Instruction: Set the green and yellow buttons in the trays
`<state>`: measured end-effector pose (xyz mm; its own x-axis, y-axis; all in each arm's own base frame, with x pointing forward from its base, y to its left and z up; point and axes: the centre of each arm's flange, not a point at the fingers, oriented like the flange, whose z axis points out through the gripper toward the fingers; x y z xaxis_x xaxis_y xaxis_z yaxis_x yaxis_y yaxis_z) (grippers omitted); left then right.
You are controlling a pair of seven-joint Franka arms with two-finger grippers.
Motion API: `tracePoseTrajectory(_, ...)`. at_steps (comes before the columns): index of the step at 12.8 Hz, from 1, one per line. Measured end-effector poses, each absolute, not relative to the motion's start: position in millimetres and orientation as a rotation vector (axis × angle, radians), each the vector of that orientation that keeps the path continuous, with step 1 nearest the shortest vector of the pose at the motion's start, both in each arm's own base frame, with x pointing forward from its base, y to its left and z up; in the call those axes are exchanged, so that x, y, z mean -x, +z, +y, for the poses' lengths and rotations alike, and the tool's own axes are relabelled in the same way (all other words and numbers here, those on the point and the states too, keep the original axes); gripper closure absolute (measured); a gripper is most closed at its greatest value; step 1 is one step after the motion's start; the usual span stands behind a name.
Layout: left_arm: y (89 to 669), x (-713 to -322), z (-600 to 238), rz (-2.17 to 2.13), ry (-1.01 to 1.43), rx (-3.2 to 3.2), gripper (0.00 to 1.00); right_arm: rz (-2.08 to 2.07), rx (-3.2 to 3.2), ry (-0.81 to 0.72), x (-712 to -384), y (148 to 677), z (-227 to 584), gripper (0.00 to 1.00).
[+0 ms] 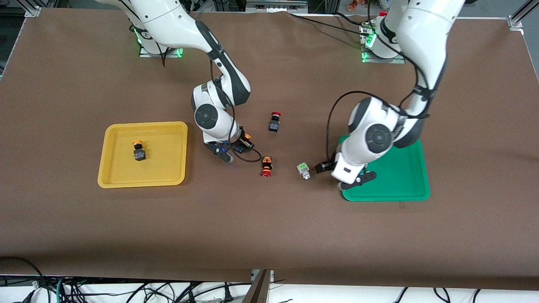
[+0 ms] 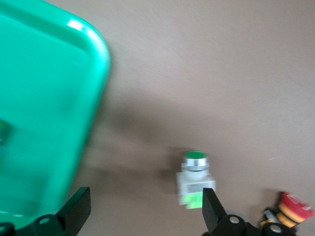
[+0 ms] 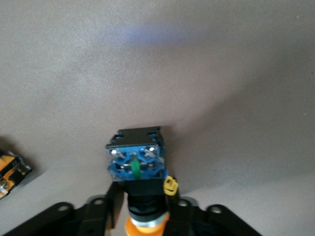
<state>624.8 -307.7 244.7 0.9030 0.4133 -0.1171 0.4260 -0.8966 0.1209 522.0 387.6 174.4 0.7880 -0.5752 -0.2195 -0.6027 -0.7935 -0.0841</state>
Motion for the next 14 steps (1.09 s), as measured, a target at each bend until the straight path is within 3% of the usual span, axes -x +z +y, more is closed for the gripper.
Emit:
tracePoseTrajectory(1,234.7,-625.4,-325.4,0.685,-0.125,-2.907,0.00,0.912,2.848,0.286,-526.5,176.5,379.9,0.67)
tracePoseTrajectory(7,194.8,-618.2,-368.6,0.708,-0.057,-2.975,0.00,0.471,3.055,0.451,-592.7,252.0,205.0,0.67)
tracePoseTrajectory(9,179.5,-609.8,-378.5,0.717,-0.028,-3.011,0.00,0.394,3.098,0.439,-595.8,241.5,168.2,0.67)
tracePoseTrajectory(12,175.5,-606.7,-383.1,0.739,-0.021,-3.013,0.34,0.338,3.150,0.377,-584.6,193.8,149.3,0.67)
tracePoseTrajectory(14,178.1,-604.7,-388.9,0.750,-0.024,-3.002,0.55,0.323,3.163,0.367,-582.4,183.4,144.7,0.52)
